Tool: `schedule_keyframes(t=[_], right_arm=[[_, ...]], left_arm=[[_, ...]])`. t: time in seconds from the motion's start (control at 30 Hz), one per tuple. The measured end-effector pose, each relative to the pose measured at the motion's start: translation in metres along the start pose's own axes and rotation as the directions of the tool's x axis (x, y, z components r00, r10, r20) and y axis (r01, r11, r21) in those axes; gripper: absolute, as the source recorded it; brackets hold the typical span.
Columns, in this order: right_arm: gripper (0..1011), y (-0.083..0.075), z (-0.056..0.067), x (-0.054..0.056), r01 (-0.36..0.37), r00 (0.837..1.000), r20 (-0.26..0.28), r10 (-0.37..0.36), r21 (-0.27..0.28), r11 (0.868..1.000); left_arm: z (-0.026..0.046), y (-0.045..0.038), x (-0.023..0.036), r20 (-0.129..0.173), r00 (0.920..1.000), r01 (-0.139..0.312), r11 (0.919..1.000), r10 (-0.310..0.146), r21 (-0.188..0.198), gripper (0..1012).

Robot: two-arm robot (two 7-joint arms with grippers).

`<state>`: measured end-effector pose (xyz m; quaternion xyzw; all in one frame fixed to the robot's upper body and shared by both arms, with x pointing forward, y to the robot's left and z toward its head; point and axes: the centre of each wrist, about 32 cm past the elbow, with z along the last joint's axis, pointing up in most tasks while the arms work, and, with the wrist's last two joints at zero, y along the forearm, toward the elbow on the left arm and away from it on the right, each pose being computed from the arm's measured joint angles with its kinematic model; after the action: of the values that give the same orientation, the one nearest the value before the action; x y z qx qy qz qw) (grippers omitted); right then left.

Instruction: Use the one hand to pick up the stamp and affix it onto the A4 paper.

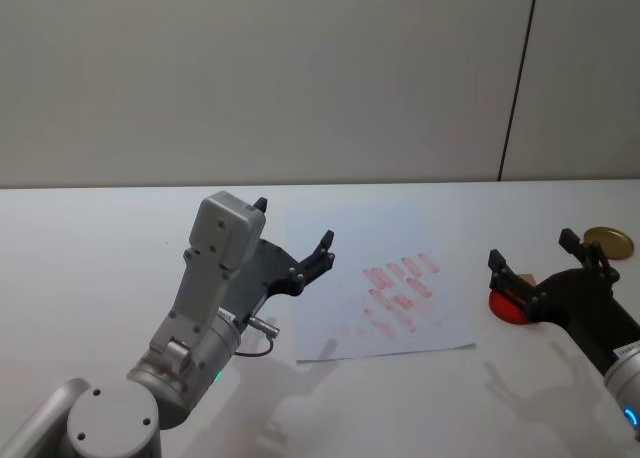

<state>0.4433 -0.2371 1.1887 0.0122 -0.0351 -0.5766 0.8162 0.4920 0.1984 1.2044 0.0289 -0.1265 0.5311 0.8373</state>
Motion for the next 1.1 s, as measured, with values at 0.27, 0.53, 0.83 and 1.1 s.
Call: schedule_keyframes(t=[0.27,0.53,0.83,1.1], right_arm=[[1001,0.000,0.000,0.000,0.000,1.000,0.000,0.000,0.000,1.000],[1001,0.000,0.001,0.001,0.020,1.000,-0.001,-0.020,-0.022,1.000],[1001,0.003,0.007,0.002,0.085,0.996,-0.017,-0.087,-0.091,0.992],[1001,0.010,0.014,0.006,0.145,0.987,-0.046,-0.154,-0.153,0.978]], left_arm=[[0.0000,0.0000,0.0000,0.000,1.0000,0.000,1.0000,0.000,0.000,993],[0.0000,0.0000,0.0000,0.000,1.0000,0.000,1.0000,0.000,0.000,993],[0.0000,0.0000,0.0000,0.000,1.0000,0.000,1.0000,0.000,0.000,993],[0.0000,0.0000,0.0000,0.000,1.0000,0.000,1.0000,0.000,0.000,993]])
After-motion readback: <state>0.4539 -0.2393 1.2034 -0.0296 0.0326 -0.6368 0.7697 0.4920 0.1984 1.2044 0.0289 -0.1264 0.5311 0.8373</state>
